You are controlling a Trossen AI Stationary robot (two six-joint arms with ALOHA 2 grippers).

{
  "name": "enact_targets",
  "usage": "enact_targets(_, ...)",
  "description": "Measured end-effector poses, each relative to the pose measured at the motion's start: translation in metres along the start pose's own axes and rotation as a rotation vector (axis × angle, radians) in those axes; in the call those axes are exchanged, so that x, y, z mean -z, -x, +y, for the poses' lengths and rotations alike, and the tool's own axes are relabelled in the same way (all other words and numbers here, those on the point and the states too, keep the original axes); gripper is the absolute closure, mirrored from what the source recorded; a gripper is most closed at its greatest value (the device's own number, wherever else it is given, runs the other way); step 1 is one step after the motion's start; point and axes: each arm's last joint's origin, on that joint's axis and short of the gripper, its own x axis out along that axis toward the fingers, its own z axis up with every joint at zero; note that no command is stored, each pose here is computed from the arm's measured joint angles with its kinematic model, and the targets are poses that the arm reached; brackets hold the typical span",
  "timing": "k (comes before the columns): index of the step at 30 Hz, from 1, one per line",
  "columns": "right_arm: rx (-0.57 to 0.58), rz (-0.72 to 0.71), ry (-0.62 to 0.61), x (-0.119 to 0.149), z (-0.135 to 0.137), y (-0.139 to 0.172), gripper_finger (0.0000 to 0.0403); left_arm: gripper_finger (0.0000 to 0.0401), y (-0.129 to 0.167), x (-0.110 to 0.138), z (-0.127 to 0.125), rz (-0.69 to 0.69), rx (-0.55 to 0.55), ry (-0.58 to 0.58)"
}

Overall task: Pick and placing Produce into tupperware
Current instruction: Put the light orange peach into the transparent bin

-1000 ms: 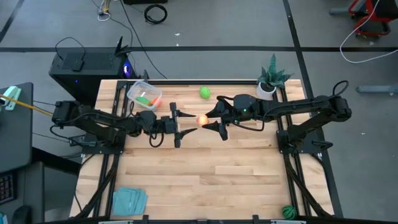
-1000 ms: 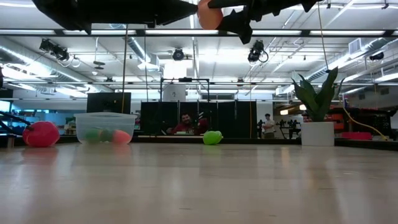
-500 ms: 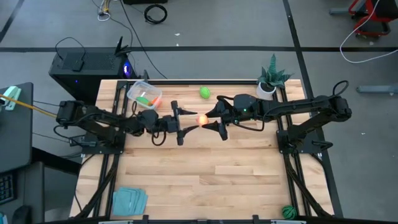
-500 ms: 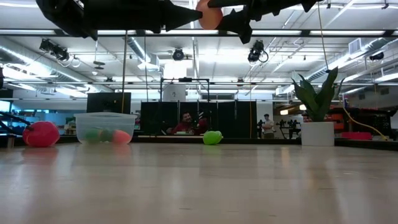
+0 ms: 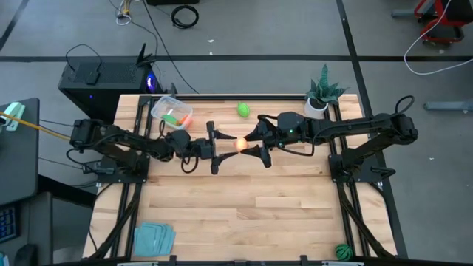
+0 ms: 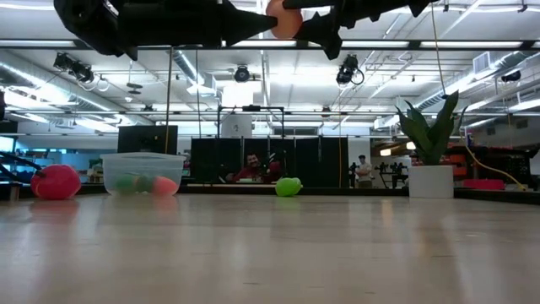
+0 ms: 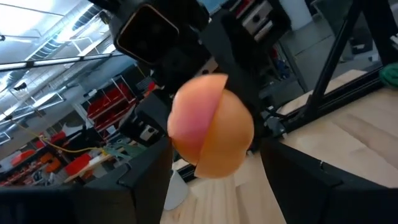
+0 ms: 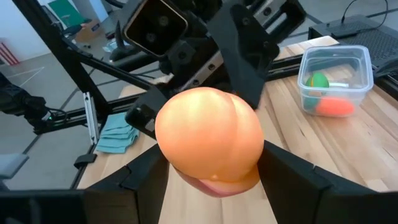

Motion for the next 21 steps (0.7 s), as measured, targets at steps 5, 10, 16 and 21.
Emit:
enact_targets(5,-0.013,-0.006,0.001,-0.001,0.001,0.0,0.0167,0.015,-0.018,-0.002,0.0,0.002,0.002,-0.015)
enact_targets(10,-0.011,-0.001,-0.004,-0.001,0.001,0.001,0.0167,0.0151,-0.032,-0.003,-0.001,0.024,0.01,-0.024)
enact_targets(16,-0.005,0.008,-0.006,0.0,0.0,0.001,0.0167,0.0148,-0.032,-0.003,-0.001,0.037,0.019,-0.027)
enact_targets(21,-0.004,0.009,-0.005,0.001,0.0,0.0,0.0167,0.0155,-0.032,-0.003,-0.001,0.038,0.017,-0.027)
